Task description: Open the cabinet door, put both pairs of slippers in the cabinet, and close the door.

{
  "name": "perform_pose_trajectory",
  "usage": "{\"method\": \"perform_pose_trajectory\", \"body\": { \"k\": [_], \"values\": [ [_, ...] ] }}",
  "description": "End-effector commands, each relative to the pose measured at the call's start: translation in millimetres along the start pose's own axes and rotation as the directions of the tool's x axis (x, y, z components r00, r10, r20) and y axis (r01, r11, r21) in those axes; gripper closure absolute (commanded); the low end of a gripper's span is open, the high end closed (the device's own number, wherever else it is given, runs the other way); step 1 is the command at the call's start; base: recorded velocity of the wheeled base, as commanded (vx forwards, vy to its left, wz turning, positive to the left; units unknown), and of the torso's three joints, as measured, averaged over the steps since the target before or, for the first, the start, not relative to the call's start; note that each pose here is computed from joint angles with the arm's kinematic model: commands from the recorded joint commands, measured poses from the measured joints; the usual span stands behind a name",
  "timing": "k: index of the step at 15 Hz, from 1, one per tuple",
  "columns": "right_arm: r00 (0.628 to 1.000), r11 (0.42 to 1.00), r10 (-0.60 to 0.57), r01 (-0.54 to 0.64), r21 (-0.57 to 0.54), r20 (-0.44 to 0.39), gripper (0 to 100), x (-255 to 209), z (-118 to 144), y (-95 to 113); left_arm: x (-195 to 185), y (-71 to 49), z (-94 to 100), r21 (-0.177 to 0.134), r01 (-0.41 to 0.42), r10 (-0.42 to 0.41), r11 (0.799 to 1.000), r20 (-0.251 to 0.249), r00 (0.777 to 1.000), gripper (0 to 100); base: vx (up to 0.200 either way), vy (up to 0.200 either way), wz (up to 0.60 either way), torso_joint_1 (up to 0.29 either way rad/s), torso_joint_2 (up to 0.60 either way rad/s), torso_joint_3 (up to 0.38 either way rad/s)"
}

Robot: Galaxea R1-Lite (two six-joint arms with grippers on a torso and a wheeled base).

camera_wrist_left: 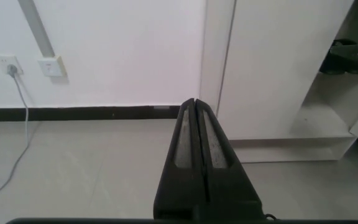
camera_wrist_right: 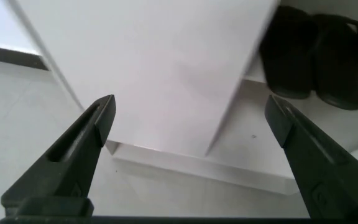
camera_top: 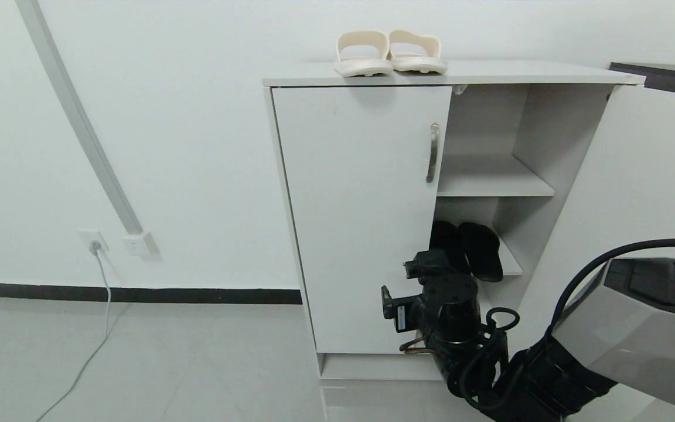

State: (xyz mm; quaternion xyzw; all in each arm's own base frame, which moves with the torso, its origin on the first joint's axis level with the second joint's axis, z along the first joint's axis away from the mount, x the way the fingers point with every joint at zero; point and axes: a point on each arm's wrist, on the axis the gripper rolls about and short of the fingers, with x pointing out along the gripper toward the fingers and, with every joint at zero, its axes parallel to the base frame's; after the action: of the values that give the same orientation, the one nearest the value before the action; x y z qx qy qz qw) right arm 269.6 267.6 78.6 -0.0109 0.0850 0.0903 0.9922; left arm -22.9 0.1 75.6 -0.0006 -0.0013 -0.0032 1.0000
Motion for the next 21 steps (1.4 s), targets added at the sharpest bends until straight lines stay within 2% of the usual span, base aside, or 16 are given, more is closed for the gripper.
{"method": "perform_pose_trajectory", "body": {
  "k": [1,21],
  "values": [
    [1.000,1.000,-0.001,0.000,-0.016,-0.005,0,0.5,-3.3,-0.2,0.1,0.0,0.1,0.000,0.000,0.000,1.000,-0.001,1.000,100,0.000,0.000,0.00,0.000,0.00,0.000],
    [1.000,0.999,-0.002,0.002,-0.037,-0.005,0,0.5,-7.9,-2.1,0.1,0.0,0.1,-0.002,0.000,0.000,1.000,-0.001,1.000,100,0.000,0.000,0.00,0.000,0.00,0.000]
  ]
}}
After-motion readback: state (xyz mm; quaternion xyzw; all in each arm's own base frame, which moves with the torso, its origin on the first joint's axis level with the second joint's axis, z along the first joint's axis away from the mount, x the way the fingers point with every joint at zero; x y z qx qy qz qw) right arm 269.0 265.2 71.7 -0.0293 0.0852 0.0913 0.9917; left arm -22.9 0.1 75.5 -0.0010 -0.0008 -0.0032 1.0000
